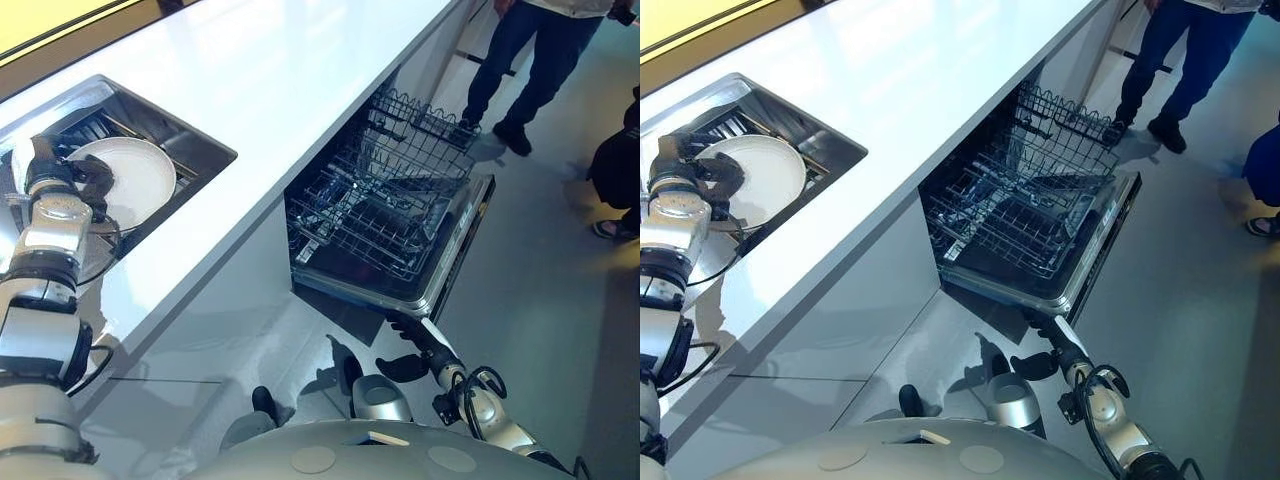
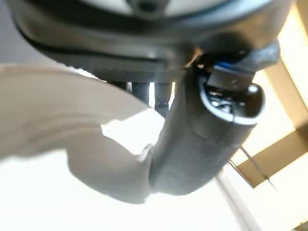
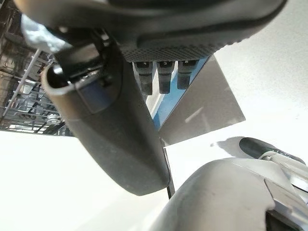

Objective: Pick up plates and place into dishwasher.

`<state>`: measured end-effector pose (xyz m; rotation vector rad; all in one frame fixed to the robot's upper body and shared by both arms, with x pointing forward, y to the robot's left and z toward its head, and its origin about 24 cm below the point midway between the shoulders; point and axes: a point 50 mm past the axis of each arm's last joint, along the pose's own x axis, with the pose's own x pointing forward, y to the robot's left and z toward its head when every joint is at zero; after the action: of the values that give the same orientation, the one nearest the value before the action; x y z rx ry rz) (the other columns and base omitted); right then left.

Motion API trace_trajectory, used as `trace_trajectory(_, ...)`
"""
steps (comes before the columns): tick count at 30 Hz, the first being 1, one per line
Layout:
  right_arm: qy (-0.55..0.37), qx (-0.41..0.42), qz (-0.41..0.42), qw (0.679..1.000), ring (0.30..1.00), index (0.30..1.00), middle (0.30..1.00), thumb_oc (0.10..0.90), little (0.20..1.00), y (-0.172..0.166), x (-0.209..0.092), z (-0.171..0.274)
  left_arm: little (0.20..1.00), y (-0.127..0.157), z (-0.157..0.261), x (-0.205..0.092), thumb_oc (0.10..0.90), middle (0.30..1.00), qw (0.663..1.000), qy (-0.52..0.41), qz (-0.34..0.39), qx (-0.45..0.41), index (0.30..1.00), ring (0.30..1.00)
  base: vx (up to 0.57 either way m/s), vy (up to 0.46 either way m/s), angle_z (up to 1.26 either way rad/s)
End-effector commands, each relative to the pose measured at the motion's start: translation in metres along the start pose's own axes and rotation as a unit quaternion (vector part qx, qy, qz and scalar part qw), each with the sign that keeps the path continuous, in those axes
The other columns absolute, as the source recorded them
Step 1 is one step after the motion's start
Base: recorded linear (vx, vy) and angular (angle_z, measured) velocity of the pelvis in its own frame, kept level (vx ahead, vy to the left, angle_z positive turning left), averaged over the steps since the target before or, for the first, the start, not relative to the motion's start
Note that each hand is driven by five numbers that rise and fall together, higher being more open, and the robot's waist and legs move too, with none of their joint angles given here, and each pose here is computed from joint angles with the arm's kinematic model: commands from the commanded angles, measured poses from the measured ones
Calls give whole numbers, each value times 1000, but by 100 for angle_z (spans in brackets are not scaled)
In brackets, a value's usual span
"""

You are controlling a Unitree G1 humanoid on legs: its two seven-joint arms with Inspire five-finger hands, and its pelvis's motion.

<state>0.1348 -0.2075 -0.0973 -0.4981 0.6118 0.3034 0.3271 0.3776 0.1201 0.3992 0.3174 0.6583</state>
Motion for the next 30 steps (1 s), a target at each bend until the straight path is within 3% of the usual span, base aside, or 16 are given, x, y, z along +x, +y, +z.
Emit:
trace_trajectory(1, -87, 8, -21, 996, 900, 900, 900, 800, 900, -8, 11, 33, 900, -4, 42, 1, 800, 900, 990, -60, -31, -121, 900, 900, 39, -3, 1)
trace_trajectory(7, -83, 10, -13, 996, 900, 900, 900, 800, 900, -4, 10, 31, 900, -1, 48, 2, 800, 900, 992, -70, -32, -99, 900, 900, 34, -1, 1)
trace_trajectory(8, -82, 11, -13, 996, 900, 900, 900, 800, 900, -3, 10, 31, 562, -1, 49, 2, 462, 611, 992, -72, -33, -96, 611, 611, 0, 0, 0)
trace_trajectory(9, -82, 12, -13, 996, 900, 900, 900, 800, 900, -3, 10, 31, 455, 1, 51, 2, 355, 519, 993, -79, -29, -87, 519, 519, 0, 0, 0)
trace_trajectory(10, -82, 12, -13, 997, 900, 900, 900, 800, 900, -3, 10, 31, 280, 1, 52, 1, 180, 368, 993, -83, -27, -83, 368, 368, 0, 0, 0)
trace_trajectory(11, -81, 11, -13, 997, 900, 900, 900, 800, 900, -3, 9, 30, 219, 3, 53, 2, 119, 316, 993, -86, -25, -82, 316, 316, 0, 0, 0)
trace_trajectory(30, -78, 21, -6, 997, 900, 900, 900, 800, 900, -2, 5, 25, 200, 33, 108, -15, 100, 300, 960, -266, 90, 9, 300, 300, -4, -4, 1)
